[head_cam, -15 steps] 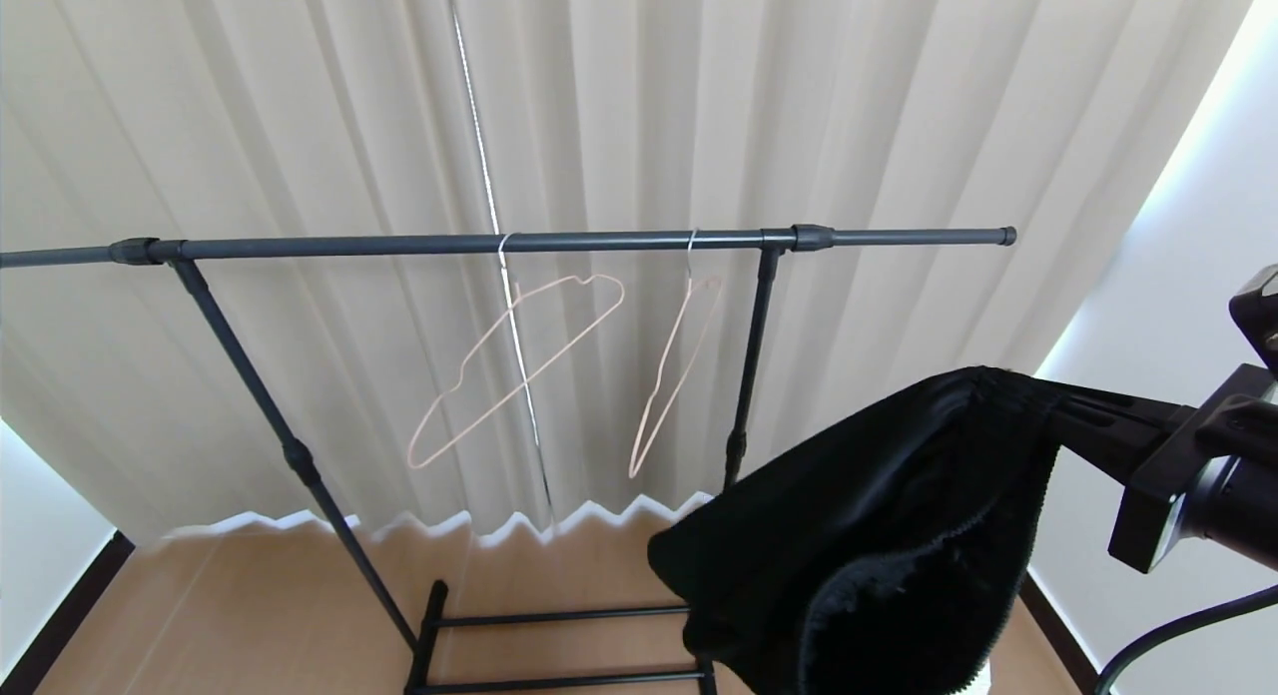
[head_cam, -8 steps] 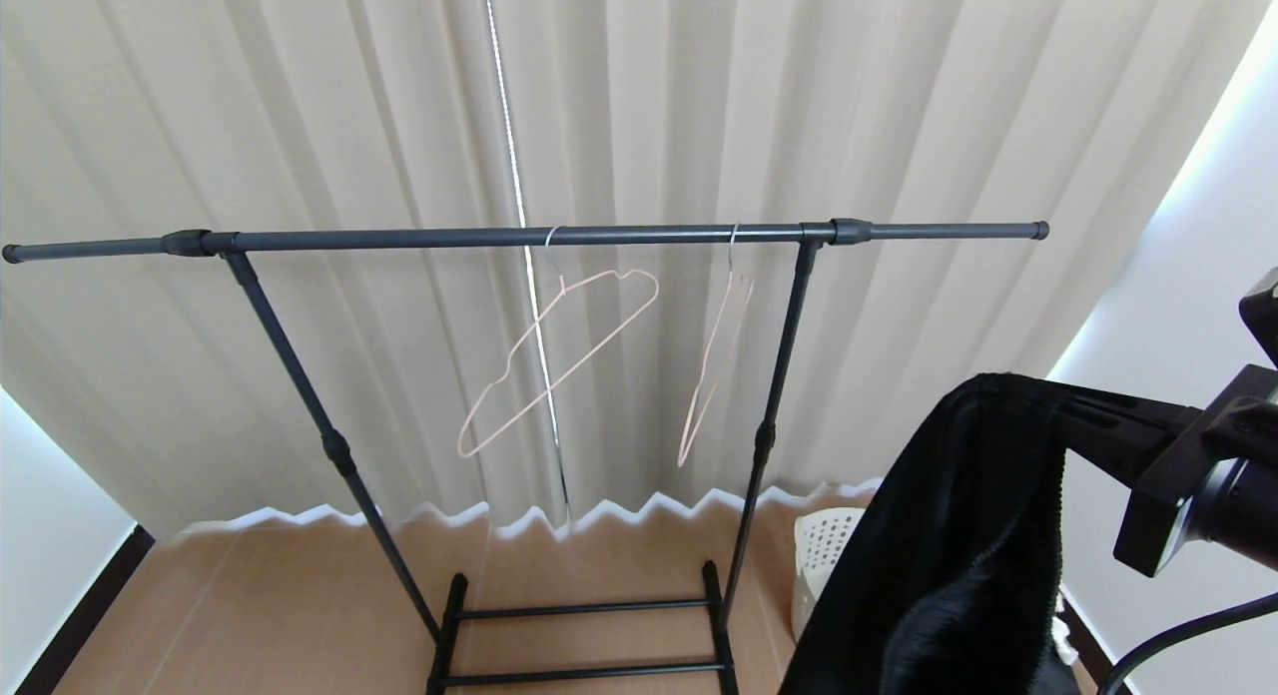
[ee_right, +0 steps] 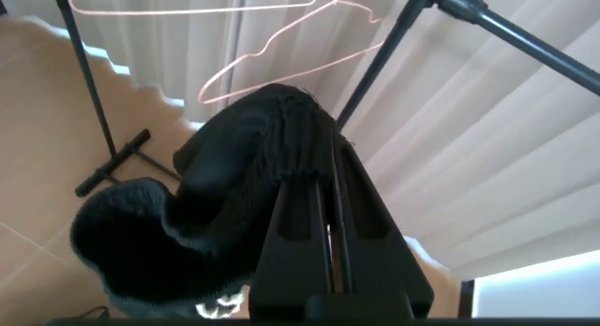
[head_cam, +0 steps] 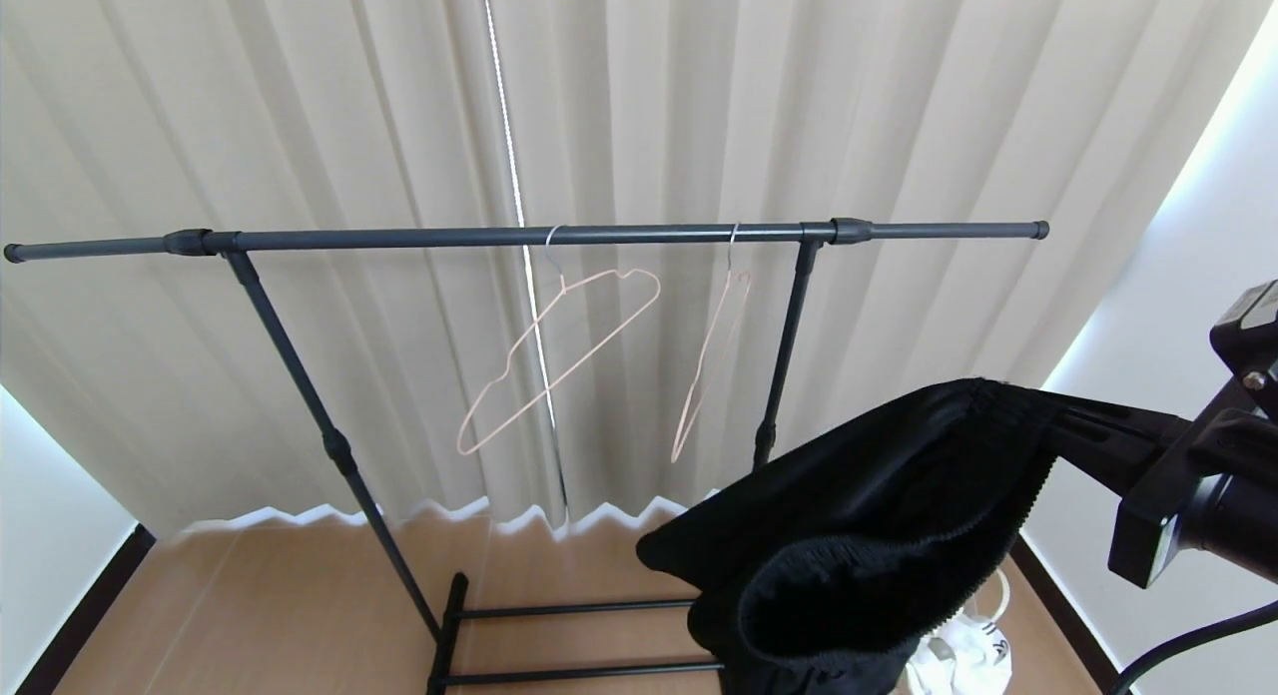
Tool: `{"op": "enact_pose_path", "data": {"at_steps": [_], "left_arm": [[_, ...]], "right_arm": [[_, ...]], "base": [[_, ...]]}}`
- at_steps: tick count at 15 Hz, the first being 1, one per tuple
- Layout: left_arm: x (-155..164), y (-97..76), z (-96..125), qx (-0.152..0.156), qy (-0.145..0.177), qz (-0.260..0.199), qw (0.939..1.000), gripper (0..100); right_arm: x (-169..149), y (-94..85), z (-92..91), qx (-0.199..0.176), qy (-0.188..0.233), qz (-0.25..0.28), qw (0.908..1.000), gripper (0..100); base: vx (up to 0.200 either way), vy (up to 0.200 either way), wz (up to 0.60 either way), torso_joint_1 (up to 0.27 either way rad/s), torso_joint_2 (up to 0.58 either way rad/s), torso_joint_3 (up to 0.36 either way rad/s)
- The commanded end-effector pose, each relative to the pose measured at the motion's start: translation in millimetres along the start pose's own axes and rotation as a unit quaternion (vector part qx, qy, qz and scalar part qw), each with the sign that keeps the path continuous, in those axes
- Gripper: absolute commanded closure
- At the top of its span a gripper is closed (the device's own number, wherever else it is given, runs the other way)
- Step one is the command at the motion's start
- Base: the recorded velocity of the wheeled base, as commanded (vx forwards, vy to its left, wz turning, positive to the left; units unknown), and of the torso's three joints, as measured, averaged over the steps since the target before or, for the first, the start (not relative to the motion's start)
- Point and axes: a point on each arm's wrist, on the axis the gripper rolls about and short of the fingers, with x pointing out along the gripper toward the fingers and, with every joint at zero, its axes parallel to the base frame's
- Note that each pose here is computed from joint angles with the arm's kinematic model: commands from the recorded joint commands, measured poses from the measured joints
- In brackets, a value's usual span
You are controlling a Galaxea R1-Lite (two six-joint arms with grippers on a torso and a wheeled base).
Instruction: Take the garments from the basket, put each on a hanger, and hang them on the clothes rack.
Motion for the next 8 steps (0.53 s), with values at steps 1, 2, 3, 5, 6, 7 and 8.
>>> {"op": "enact_pose_path", "data": {"at_steps": [1,2,3,5,6,7,8], "left_arm": [[2.3,0.2,0.8,0.03,0.018,-0.004,0.9994,0],[8.5,0.8,3.0,0.032,0.059,-0.007,0.9977,0],[16.7,1.6,7.1,0.032,0.106,-0.015,0.9937,0],[38.3,1.6,29.1,0.012,0.172,-0.095,0.9804,0],[57.3,-0.3,47.2,-0.029,0.203,-0.16,0.9657,0],[70.6,-2.8,54.9,-0.048,0.226,-0.204,0.9513,0],[85.5,-5.4,60.8,-0.06,0.25,-0.233,0.9378,0]], "right_arm": [[3.5,7.8,0.2,-0.012,0.002,0.019,0.9997,100],[9.7,14.0,8.1,-0.012,-0.004,0.035,0.9993,100],[22.1,17.1,17.2,-0.003,-0.004,0.041,0.9991,100],[48.7,20.9,28.0,0.028,0.005,0.04,0.9988,100],[63.9,22.3,36.7,0.043,0.004,0.036,0.9984,100],[71.0,22.9,42.0,0.052,0.001,0.031,0.9982,100],[74.7,22.4,47.4,0.059,-0.005,0.028,0.9978,100]], "base": [[0.0,0.0,0.0,0.0,0.0,0.0],[0.0,0.0,0.0,0.0,0.0,0.0],[0.0,0.0,0.0,0.0,0.0,0.0],[0.0,0.0,0.0,0.0,0.0,0.0],[0.0,0.0,0.0,0.0,0.0,0.0],[0.0,0.0,0.0,0.0,0.0,0.0],[0.0,0.0,0.0,0.0,0.0,0.0]]}}
